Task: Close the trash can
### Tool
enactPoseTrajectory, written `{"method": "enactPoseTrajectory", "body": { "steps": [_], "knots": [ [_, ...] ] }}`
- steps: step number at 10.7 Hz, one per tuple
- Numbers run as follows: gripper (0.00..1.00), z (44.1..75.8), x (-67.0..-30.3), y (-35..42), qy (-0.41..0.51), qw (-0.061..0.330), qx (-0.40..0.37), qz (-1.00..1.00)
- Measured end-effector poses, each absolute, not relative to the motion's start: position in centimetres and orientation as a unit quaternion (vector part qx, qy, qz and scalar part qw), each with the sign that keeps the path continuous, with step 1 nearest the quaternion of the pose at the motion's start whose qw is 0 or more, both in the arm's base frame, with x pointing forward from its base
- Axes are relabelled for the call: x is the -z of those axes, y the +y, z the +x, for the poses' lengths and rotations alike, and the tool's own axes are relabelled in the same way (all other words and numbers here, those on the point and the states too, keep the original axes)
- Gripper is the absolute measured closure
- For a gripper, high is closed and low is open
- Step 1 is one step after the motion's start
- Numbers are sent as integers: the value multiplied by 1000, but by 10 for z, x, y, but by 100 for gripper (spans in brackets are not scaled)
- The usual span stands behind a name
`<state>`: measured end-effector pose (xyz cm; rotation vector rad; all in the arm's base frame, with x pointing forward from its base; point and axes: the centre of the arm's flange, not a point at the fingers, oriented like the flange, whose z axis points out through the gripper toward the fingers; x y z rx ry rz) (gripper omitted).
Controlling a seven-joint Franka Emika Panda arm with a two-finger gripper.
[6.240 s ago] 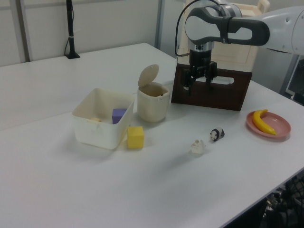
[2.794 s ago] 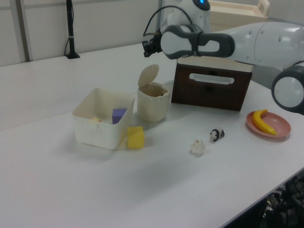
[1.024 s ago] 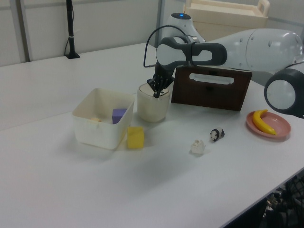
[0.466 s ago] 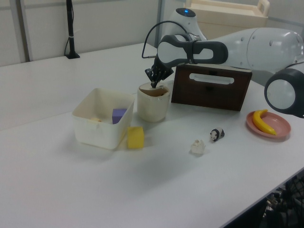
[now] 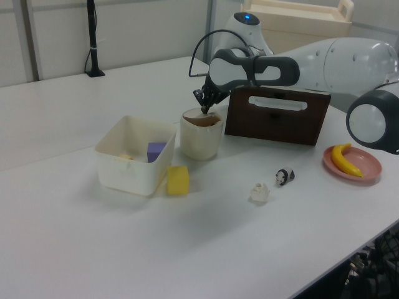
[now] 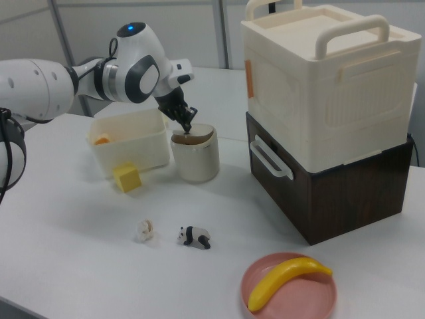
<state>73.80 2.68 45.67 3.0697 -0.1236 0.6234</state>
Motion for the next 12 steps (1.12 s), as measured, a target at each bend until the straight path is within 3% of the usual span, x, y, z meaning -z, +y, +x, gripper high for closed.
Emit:
{"method": "enactPoseTrajectory", "body": {
  "steps": [2, 5, 9, 10, 12],
  "knots": [
    [96, 736, -434, 18, -32, 27, -182, 983],
    [96, 736, -432, 28, 0, 62, -186, 981],
    [90, 732, -443, 24, -16, 52, -181, 982],
    [84, 723, -456, 22, -28, 42, -157, 986],
    [53, 691, -503, 18, -44, 32, -99, 994]
  ]
}}
